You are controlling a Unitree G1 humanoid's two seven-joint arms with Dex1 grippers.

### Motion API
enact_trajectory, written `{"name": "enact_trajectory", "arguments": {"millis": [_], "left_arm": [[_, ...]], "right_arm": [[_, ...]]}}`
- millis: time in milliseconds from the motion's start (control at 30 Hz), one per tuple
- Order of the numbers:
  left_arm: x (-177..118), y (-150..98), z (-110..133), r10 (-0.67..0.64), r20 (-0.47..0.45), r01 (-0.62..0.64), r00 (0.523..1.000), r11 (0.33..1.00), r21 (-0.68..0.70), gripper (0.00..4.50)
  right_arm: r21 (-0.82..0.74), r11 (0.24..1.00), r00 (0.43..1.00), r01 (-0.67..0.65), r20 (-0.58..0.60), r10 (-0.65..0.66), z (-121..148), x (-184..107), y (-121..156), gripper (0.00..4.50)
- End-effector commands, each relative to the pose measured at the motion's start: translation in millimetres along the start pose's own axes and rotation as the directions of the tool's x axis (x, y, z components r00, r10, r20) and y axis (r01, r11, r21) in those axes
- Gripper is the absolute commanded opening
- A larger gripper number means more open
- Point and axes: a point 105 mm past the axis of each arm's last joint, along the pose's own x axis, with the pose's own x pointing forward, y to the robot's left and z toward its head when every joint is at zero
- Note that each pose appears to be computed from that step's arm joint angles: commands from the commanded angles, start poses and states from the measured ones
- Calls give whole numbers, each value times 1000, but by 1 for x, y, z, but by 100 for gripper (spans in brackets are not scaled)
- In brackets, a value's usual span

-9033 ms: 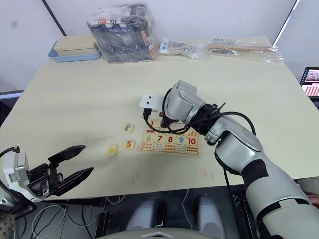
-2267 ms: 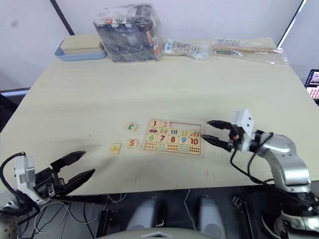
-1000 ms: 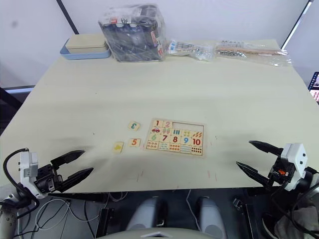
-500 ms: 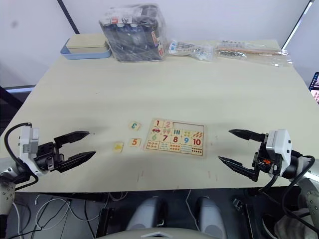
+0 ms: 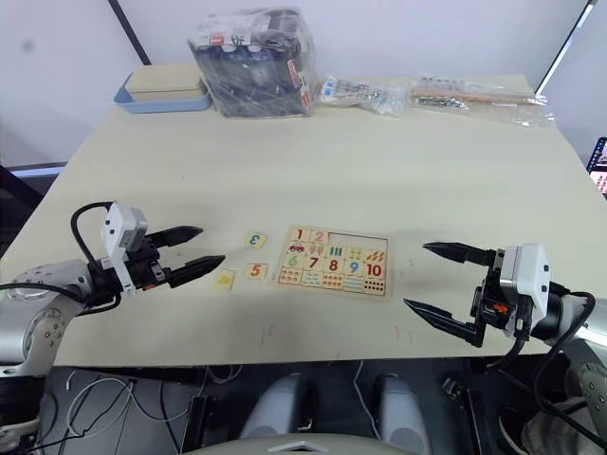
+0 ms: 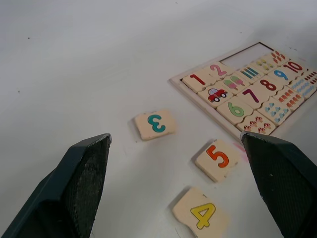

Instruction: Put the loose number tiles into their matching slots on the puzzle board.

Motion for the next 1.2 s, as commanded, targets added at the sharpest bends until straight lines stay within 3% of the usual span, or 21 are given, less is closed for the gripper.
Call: {"name": "enact_trajectory", "arguments": {"millis": [33, 567, 1200], "left_arm": [[6, 6, 7, 48, -38, -48, 998, 999, -2, 450], [42, -13, 19, 180, -101, -185, 978, 982, -47, 450], [71, -5, -9, 292, -257, -311, 921, 950, -34, 450]], "right_arm": [[-48, 999, 1000, -4, 15, 4, 11, 1, 4, 449], [-54, 998, 999, 31, 10, -30, 7, 1, 9, 449], [-48, 998, 999, 41, 4, -41, 5, 0, 13, 449]]}}
